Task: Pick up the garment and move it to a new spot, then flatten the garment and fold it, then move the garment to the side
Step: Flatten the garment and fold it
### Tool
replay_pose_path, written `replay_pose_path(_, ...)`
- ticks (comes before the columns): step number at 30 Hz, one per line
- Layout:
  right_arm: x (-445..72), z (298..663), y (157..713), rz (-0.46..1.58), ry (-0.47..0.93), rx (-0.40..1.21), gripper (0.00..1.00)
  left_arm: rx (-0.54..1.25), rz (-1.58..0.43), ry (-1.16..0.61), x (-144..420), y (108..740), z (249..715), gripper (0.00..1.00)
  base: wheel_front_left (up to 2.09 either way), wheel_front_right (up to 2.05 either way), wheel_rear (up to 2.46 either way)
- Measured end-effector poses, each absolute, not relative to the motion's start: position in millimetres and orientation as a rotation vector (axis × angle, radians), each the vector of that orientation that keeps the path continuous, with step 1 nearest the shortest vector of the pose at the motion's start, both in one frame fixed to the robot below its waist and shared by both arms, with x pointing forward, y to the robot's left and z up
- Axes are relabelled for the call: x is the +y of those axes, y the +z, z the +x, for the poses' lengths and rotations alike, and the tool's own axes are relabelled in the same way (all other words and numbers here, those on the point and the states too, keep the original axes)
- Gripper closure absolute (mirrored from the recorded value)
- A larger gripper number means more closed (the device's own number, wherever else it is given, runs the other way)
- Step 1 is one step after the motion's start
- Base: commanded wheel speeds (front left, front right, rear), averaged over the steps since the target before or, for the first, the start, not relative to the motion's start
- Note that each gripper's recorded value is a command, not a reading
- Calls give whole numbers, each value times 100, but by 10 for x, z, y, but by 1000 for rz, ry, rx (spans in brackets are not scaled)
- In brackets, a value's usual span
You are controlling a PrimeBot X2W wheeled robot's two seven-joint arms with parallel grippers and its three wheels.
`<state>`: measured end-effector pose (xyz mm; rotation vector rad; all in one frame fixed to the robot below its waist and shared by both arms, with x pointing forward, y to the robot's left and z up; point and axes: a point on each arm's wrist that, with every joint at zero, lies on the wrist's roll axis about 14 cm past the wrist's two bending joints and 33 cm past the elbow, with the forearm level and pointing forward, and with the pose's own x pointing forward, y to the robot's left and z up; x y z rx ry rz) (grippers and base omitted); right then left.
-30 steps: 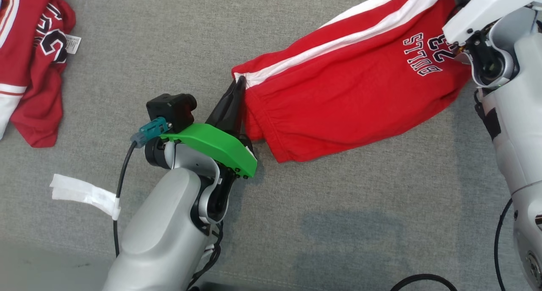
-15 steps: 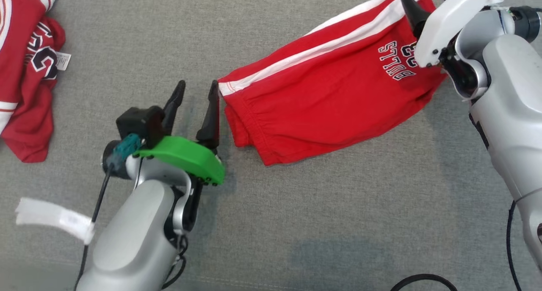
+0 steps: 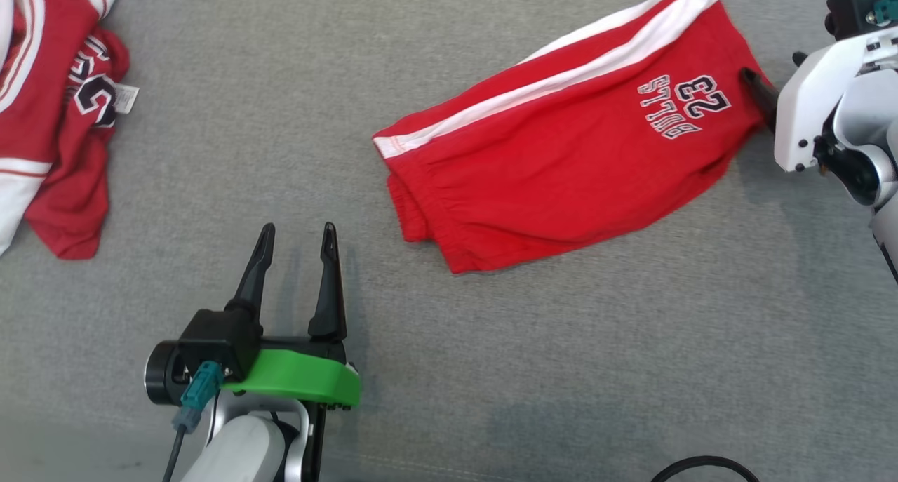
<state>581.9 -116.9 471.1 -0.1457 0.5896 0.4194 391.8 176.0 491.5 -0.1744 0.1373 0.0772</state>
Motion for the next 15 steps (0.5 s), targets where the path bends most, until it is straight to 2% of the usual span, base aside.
replay_pose_path(4,-1059,5800,4464,-112,436,668,0,156,-171,130,1878,4847,3819,0,0,0,0)
replay_pose_path(11,-608,5674,4356,2,542,775,0,177,-163,191,2048,4786,3672,0,0,0,0)
replay_pose_path(12,-551,5632,4367,12,562,786,83,175,-164,193,2058,4791,3657,0,0,0,0)
replay_pose_path(13,-513,5592,4375,15,577,789,100,174,-165,191,2061,4797,3645,0,0,0,0)
replay_pose_path(15,-475,5511,4399,24,599,802,100,162,-174,173,2037,4834,3630,0,0,0,0)
